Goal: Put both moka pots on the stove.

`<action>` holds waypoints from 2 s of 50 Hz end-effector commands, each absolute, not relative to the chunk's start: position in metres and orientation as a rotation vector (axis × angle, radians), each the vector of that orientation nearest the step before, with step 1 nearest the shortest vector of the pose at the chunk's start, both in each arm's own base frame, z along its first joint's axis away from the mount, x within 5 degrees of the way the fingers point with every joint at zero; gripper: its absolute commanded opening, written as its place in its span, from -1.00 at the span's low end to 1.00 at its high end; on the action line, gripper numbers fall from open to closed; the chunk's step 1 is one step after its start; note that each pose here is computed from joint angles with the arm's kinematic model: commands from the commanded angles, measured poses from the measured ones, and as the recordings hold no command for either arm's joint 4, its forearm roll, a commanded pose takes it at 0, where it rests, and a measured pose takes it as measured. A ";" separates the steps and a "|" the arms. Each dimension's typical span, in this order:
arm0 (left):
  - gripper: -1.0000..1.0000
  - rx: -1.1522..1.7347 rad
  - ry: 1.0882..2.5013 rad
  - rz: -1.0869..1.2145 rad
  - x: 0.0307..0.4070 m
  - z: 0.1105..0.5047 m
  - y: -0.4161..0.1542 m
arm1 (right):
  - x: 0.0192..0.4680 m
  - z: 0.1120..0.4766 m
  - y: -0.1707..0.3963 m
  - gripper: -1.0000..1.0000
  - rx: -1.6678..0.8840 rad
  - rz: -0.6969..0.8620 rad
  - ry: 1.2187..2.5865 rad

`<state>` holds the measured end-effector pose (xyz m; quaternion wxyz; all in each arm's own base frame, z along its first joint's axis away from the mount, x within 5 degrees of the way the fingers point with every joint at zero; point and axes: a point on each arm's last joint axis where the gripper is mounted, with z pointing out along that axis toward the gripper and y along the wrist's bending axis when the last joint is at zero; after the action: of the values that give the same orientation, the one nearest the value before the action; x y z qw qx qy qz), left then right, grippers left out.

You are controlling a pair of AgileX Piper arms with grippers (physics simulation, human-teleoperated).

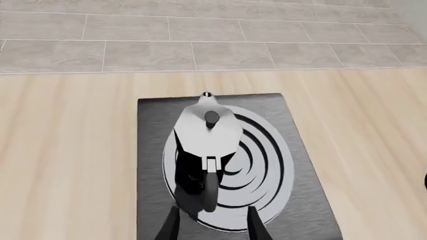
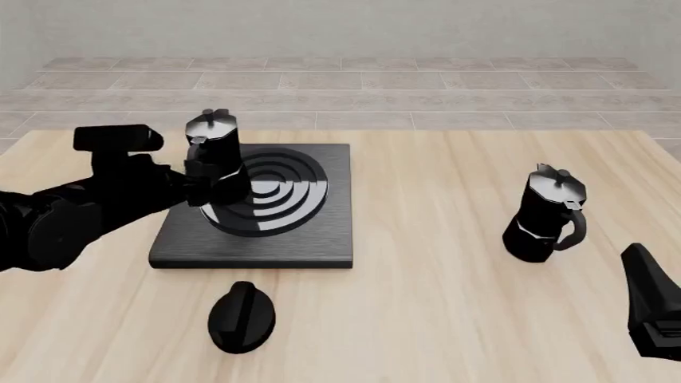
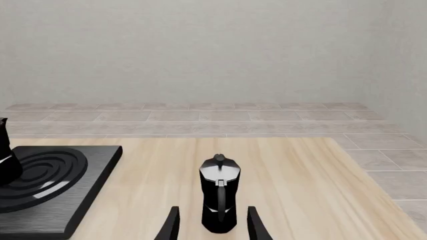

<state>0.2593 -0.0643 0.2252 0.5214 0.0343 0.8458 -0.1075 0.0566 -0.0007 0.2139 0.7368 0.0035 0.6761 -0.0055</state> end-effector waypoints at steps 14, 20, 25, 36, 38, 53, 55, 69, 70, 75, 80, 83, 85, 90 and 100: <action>1.00 0.062 1.986 -0.285 0.195 0.248 -0.050 | 0.057 0.214 -0.001 1.00 0.008 -0.012 1.485; 1.00 0.056 1.971 -0.301 0.175 0.251 -0.046 | 0.057 0.214 -0.001 1.00 0.008 -0.012 1.485; 1.00 0.047 1.967 -0.304 0.169 0.250 -0.044 | 0.057 0.214 -0.001 1.00 0.008 -0.012 1.485; 1.00 0.012 1.948 -0.308 0.158 0.251 -0.038 | 0.057 0.214 -0.001 1.00 0.008 -0.012 1.485; 1.00 0.008 1.945 -0.309 0.155 0.251 -0.037 | 0.057 0.214 -0.001 1.00 0.008 -0.012 1.485; 1.00 -0.019 1.842 -0.322 0.122 0.257 -0.027 | 0.057 0.214 -0.001 1.00 0.008 -0.012 1.485; 1.00 -0.024 1.824 -0.330 0.118 0.255 -0.026 | 0.057 0.214 -0.001 1.00 0.008 -0.012 1.485; 1.00 -0.015 1.627 -0.307 0.076 0.236 -0.015 | 0.057 0.214 -0.001 1.00 0.008 -0.012 1.485; 1.00 -0.022 1.593 -0.292 0.069 0.236 -0.012 | 0.057 0.214 -0.001 1.00 0.008 -0.012 1.485; 1.00 0.016 1.545 -0.233 0.058 0.230 -0.009 | 0.057 0.214 -0.001 1.00 0.008 -0.012 1.485; 1.00 0.060 1.518 -0.203 0.054 0.221 -0.009 | 0.057 0.214 -0.001 1.00 0.008 -0.012 1.485; 1.00 0.025 1.506 -0.183 0.055 0.217 -0.007 | 0.056 0.216 -0.001 1.00 0.007 -0.011 1.484; 1.00 0.032 1.497 -0.170 0.055 0.215 -0.007 | 0.056 0.216 -0.001 1.00 0.007 -0.011 1.485; 1.00 0.080 1.466 -0.115 0.055 0.215 -0.007 | 0.056 0.216 -0.001 1.00 0.003 -0.015 1.484; 1.00 0.094 1.485 -0.103 0.056 0.213 -0.007 | 0.057 0.225 -0.001 1.00 0.043 0.015 1.488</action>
<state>0.0572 -0.0076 0.2167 0.7277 0.0332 0.6823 -0.0612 0.0565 -0.0009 0.2170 0.7362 0.0079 0.6767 -0.0033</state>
